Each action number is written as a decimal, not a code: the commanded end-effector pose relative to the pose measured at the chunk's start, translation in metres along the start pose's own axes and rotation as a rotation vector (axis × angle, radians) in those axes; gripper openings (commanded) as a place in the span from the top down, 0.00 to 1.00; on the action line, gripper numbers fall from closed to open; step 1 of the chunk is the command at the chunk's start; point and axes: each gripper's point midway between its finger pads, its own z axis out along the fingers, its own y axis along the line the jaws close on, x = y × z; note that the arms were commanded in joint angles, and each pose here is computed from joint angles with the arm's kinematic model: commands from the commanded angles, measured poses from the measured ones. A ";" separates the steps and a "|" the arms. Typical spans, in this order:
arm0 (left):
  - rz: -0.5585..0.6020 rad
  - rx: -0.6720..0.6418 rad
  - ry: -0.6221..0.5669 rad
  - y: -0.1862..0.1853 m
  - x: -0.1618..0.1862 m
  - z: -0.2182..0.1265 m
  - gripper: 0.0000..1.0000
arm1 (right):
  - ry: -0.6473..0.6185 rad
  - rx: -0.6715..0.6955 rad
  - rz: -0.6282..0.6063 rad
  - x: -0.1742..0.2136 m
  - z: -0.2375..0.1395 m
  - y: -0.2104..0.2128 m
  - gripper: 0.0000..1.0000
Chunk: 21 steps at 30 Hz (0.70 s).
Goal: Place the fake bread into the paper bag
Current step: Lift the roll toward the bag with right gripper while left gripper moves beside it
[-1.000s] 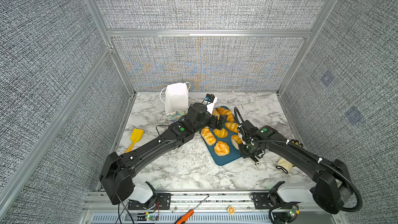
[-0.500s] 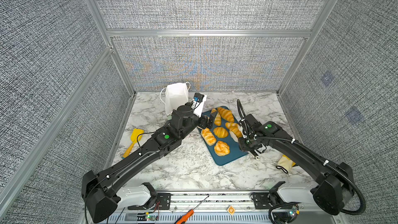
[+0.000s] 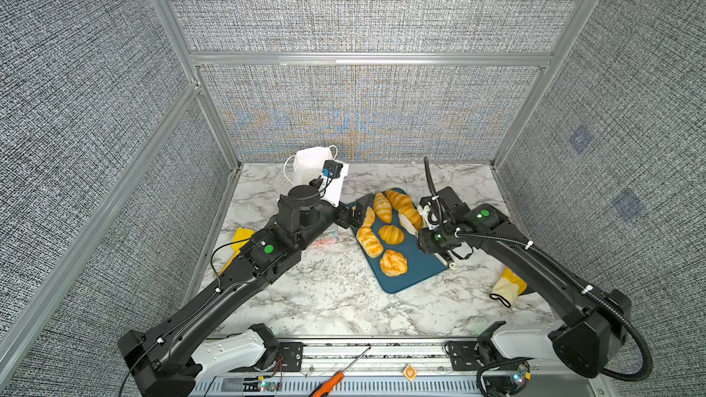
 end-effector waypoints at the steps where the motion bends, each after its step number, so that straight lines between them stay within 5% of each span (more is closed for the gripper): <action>1: -0.040 -0.134 0.043 0.032 0.008 -0.010 0.02 | -0.033 -0.028 -0.013 -0.010 -0.010 0.007 0.60; 10: -0.160 -0.336 0.083 0.093 0.012 -0.037 0.01 | -0.117 -0.104 -0.016 -0.033 -0.036 0.023 0.61; 21: -0.158 -0.502 0.138 0.148 0.031 -0.058 0.01 | -0.191 -0.158 -0.046 -0.056 -0.063 0.045 0.61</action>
